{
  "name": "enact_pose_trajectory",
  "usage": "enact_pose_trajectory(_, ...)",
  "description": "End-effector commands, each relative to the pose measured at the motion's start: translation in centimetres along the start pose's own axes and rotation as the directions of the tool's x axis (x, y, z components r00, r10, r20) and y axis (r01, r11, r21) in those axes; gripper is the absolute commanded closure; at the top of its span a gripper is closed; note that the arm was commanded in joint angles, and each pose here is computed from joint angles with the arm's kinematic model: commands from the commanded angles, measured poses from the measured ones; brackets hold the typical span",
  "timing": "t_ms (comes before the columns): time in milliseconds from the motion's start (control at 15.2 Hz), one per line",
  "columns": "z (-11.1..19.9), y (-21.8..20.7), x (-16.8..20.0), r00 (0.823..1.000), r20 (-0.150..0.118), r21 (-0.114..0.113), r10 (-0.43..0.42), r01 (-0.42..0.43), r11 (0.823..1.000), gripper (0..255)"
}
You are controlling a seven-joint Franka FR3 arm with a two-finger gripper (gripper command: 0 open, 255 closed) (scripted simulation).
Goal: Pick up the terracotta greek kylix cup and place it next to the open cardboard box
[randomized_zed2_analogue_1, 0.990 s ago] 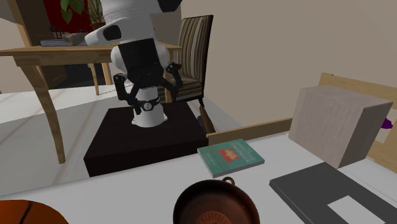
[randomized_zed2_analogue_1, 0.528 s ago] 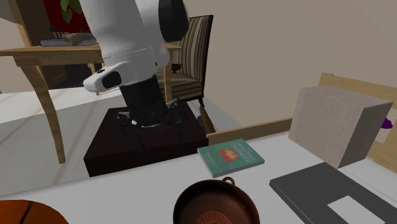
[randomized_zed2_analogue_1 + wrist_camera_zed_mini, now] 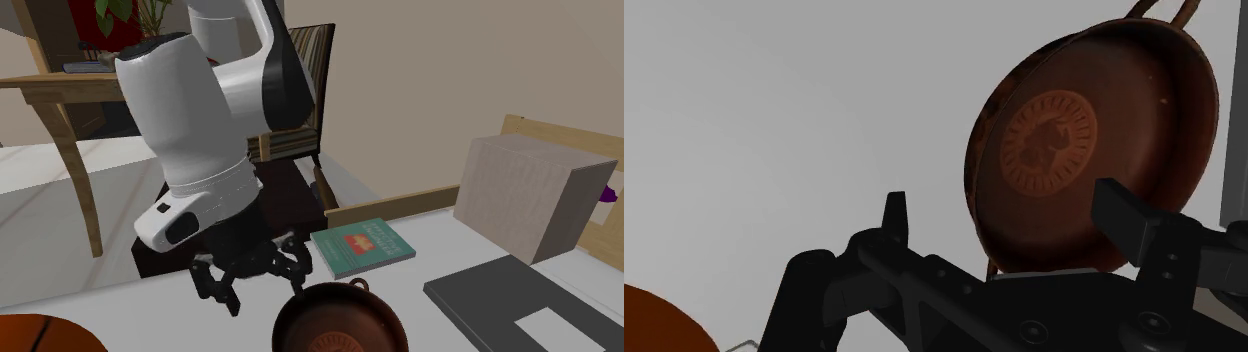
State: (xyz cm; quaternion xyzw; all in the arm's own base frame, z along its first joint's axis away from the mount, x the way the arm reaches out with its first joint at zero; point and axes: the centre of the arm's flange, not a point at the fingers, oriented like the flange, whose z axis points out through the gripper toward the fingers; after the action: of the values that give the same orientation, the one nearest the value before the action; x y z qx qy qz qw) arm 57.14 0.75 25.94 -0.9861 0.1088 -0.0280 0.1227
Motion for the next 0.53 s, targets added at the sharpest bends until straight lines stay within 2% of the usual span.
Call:
enact_pose_trajectory(0, 2.2, 0.1, 1.3, 1.000, -0.002, 0.008, 0.003, -0.003, 1.000, 0)
enact_pose_trajectory(462, 6.1, 0.1, 2.3, 1.000, -0.004, 0.013, 0.005, -0.005, 1.000, 0)
